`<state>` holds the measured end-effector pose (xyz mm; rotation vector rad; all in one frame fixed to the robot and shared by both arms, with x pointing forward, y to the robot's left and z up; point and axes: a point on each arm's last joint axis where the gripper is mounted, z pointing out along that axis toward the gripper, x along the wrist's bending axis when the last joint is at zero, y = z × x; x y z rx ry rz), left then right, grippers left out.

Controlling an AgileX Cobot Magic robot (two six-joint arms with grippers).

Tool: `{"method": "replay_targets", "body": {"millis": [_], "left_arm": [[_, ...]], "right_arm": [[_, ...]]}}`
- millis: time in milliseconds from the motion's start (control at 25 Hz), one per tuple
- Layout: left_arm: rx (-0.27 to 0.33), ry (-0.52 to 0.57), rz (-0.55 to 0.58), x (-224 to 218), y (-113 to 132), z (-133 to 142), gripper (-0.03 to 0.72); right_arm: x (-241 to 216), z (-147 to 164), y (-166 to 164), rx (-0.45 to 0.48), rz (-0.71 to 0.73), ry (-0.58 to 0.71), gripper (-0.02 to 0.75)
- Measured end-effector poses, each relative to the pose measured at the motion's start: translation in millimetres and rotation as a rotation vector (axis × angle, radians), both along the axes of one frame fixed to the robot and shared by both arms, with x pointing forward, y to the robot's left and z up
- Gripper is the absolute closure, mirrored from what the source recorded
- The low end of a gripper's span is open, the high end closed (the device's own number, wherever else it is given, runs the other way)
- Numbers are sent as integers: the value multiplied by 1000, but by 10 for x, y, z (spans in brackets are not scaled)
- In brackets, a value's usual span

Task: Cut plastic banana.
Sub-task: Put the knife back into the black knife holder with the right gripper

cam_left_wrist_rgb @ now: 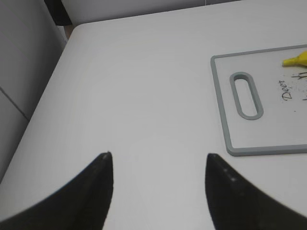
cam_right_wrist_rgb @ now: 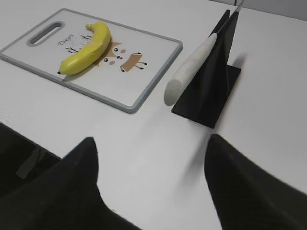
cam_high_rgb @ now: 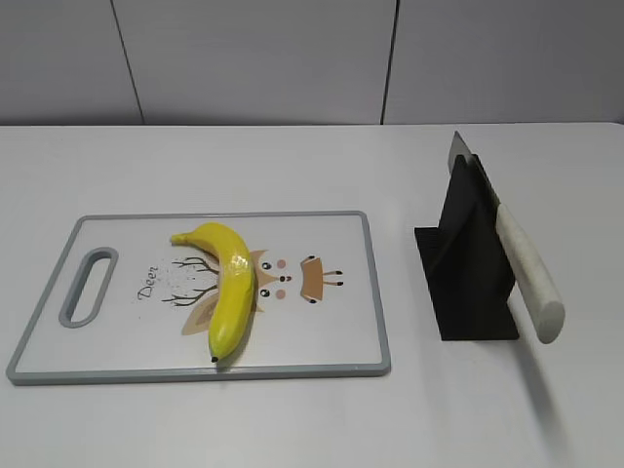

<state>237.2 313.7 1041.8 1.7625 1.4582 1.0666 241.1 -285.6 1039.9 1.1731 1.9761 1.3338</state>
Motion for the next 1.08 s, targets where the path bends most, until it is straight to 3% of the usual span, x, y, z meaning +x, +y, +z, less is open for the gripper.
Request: {"method": "replay_targets", "body": {"millis": [200, 680, 1080], "left_arm": [[-19, 3, -5, -2, -18, -3, 124], [-22, 3, -5, -2, -21, -4, 150], [-23, 3, -5, -2, -21, -4, 155]], "right_arm": [[-12, 4, 16, 26, -14, 8, 212], [48, 5, 4, 32, -403, 4, 216], [50, 5, 3, 32, -413, 4, 216]]}}
